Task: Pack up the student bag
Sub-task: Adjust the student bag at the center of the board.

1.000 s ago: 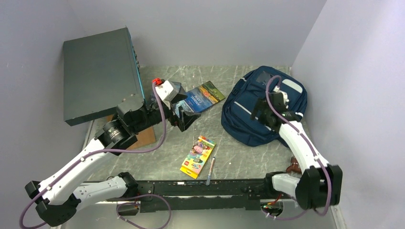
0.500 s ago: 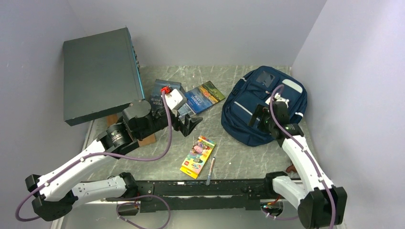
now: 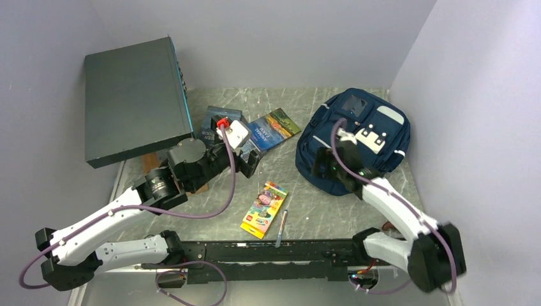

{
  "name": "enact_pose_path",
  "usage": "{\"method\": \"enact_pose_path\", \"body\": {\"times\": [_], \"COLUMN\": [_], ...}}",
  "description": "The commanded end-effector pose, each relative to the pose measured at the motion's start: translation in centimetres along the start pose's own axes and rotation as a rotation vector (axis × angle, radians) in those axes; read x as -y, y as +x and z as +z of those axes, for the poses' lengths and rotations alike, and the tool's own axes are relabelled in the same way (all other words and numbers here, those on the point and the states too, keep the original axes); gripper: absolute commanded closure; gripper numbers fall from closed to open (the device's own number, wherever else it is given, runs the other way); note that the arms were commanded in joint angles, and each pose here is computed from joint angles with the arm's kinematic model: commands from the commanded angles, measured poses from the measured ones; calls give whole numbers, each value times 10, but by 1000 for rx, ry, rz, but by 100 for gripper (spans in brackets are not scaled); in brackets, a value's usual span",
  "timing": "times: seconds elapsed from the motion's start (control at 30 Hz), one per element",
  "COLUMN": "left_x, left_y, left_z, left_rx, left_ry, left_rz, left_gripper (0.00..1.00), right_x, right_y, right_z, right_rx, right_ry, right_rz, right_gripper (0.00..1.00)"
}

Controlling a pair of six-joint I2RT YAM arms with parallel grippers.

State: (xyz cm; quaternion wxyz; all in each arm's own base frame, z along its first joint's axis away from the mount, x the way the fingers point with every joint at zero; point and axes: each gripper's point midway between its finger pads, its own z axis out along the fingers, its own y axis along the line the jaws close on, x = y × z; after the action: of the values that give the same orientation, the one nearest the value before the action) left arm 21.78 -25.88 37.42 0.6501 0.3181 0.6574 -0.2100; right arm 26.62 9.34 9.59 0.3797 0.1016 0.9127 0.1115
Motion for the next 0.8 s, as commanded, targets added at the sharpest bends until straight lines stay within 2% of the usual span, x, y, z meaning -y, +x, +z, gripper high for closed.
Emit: {"method": "enact_pose_path", "body": {"times": [0.0,0.13,0.3,0.43,0.5,0.63,0.7,0.77], "left_x": [-11,-22,-41,-63,-71,-74,-73,-74], "left_y": [-2,5,7,1,-3,-6,-6,-6], "left_z": [3,6,3,-11,-17,-23,-24,-25], "left_rx": [14,5,-4,36,66,95,98,99], "left_ry": [-75,-146,-246,-333,-355,-364,-359,-364], "left_rz": [35,38,14,-37,-69,-87,-87,-87], "left_gripper": [0,0,0,0,0,0,0,0], "right_x": [-26,-37,-69,-85,-87,-79,-70,-66], "right_y": [-63,-82,-85,-77,-59,-21,-10,-1], "right_z": [24,53,89,111,123,136,133,123], "right_rx": [126,94,38,14,-34,-144,-175,-184], "right_ry": [101,205,187,158,122,126,155,136], "right_rz": [-222,-394,-559,-595,-617,-677,-705,-733], "right_gripper": [1,1,2,5,10,23,43,70]}}
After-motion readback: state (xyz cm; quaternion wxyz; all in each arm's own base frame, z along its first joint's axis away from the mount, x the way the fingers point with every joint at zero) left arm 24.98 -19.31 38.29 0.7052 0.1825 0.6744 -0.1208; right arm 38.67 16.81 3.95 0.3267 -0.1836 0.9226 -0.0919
